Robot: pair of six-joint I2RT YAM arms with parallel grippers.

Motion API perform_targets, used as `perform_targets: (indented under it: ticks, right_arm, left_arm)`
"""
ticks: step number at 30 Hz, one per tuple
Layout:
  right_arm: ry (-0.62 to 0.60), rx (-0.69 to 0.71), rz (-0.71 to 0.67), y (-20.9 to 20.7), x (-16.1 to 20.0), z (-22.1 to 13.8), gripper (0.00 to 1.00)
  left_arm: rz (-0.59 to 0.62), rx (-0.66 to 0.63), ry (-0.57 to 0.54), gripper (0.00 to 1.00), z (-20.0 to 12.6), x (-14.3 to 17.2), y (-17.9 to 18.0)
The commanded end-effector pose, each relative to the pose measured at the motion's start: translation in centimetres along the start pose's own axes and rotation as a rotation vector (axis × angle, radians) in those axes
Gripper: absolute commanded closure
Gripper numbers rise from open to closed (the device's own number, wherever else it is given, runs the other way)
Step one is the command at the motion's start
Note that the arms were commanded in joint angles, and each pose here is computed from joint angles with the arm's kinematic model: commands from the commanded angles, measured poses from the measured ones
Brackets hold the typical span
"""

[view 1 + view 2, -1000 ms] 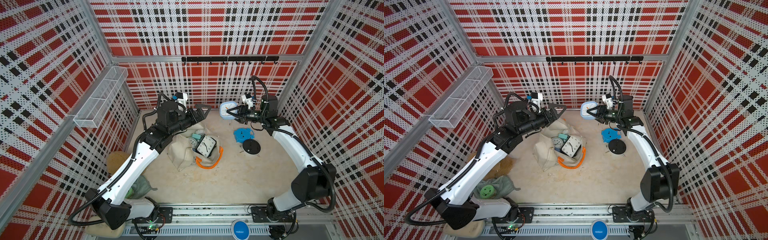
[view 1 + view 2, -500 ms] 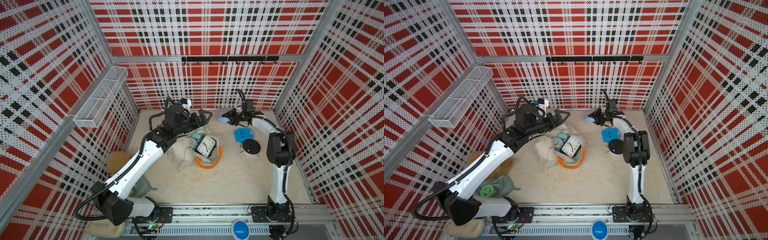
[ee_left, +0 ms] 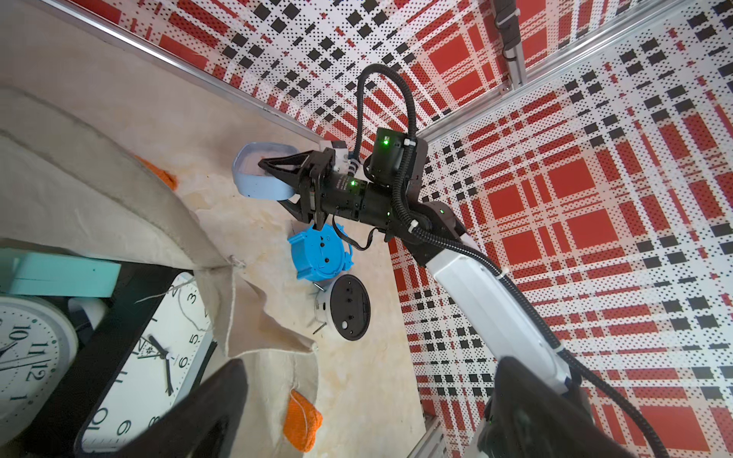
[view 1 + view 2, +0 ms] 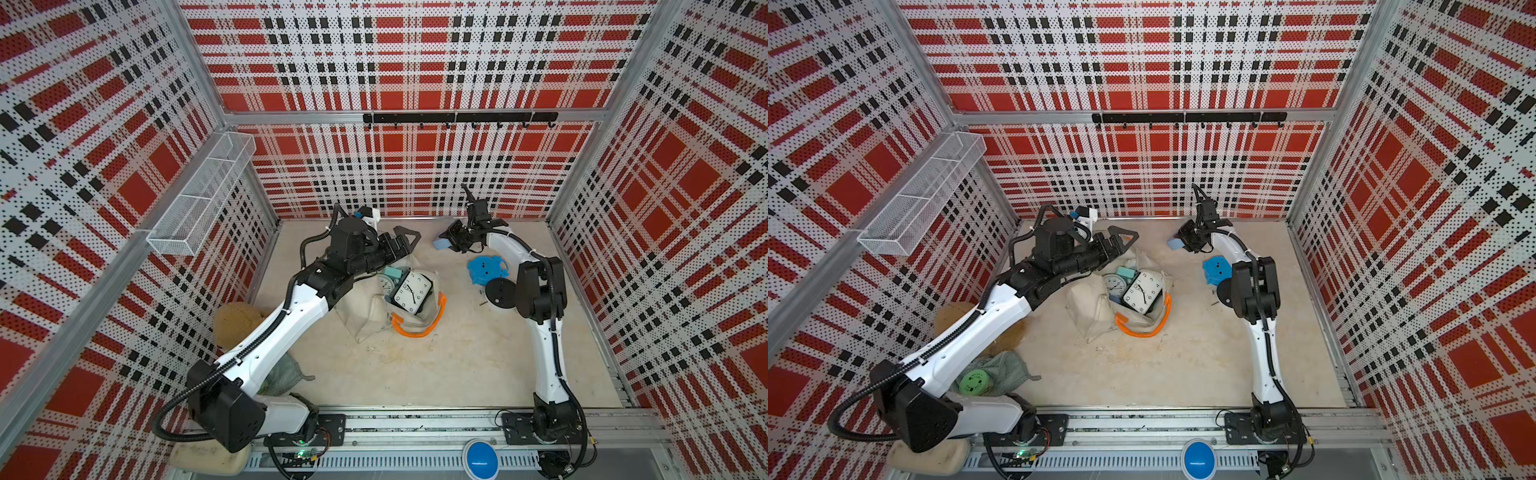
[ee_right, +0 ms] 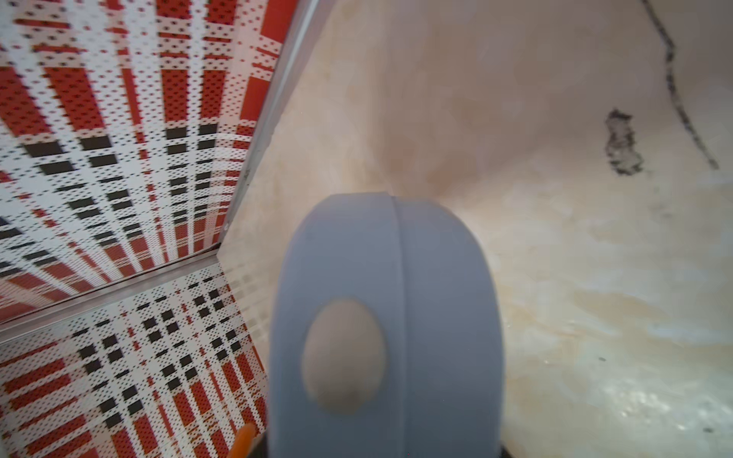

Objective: Take the alarm clock out of the canvas bag
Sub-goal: Place the alarm at the center of the board.

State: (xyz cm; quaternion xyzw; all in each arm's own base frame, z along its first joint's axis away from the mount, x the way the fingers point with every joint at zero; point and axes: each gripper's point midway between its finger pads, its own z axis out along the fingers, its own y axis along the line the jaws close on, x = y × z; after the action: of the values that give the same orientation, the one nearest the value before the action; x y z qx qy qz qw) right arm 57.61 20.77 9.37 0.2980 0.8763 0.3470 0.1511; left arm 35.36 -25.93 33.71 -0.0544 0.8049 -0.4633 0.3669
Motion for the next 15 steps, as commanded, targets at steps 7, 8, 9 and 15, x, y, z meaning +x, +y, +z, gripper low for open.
perform_targets:
  ticks: [7,8,9,15]
  right_arm:
    - [-0.034,0.003,-0.04,0.57,-1.24,0.32,0.5]
    - [-0.033,0.007,-0.038,0.48,-1.25,0.38,0.47]
    - [-0.035,0.01,-0.035,0.45,-1.29,0.38,0.44]
    - [-0.042,0.016,-0.01,0.33,-1.51,0.37,0.36]
  left_arm:
    - [-0.005,0.049,-0.036,0.01,-0.87,-1.17,-1.01]
    - [-0.007,0.051,-0.036,0.01,-0.93,-1.23,-1.1]
    - [-0.008,0.05,-0.037,0.01,-0.95,-1.28,-1.09]
    - [-0.019,0.048,-0.051,0.01,-1.31,-1.8,-1.18]
